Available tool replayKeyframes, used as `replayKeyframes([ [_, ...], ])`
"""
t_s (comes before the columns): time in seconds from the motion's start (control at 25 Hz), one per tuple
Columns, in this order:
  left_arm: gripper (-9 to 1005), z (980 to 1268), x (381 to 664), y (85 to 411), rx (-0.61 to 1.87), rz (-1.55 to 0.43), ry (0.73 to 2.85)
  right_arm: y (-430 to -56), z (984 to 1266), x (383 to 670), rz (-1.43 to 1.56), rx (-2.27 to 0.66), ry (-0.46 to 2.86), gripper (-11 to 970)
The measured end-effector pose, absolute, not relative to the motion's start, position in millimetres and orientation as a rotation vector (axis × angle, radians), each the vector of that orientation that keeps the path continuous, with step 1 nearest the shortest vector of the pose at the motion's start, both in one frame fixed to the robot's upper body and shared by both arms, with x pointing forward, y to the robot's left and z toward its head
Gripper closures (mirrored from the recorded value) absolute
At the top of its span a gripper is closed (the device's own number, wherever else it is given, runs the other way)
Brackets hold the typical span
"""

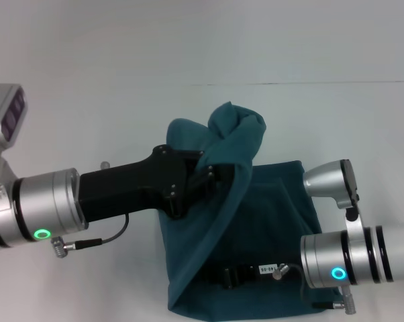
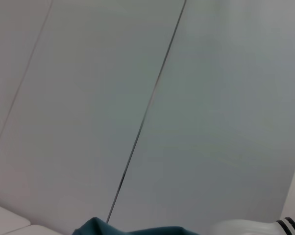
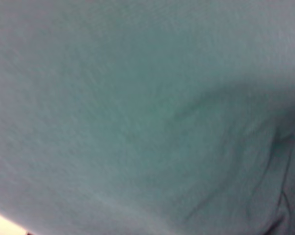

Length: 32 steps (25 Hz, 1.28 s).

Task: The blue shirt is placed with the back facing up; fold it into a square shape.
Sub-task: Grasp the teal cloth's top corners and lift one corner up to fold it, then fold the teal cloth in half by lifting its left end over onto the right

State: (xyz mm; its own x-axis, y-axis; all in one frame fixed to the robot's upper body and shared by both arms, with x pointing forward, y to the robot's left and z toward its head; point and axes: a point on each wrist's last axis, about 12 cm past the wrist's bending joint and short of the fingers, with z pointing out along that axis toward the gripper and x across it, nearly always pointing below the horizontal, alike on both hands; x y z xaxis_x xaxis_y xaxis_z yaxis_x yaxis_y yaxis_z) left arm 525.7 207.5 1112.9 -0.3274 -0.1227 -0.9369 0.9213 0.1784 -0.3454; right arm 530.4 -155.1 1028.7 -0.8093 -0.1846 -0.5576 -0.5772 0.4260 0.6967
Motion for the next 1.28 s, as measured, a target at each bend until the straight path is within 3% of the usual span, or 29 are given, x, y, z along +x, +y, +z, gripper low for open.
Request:
replayKeyframes([
  [0.28, 967, 1106.8, 525.2, 203.8, 0.803, -1.344, 1.477, -169.7, 1032.2, 522.5, 1.373, -0.598, 2.245, 875],
  [0.84, 966, 1087.6, 526.2, 189.4, 0.812, -1.317, 1.524, -262.4, 1075.4, 495.4, 1.214, -0.371, 2.152, 864],
  [1.28, 962, 1079.1, 524.0, 178.8, 0.829, -1.323, 1.526, -300.2, 1087.6, 493.5, 1.135, -0.271, 2.111, 854],
])
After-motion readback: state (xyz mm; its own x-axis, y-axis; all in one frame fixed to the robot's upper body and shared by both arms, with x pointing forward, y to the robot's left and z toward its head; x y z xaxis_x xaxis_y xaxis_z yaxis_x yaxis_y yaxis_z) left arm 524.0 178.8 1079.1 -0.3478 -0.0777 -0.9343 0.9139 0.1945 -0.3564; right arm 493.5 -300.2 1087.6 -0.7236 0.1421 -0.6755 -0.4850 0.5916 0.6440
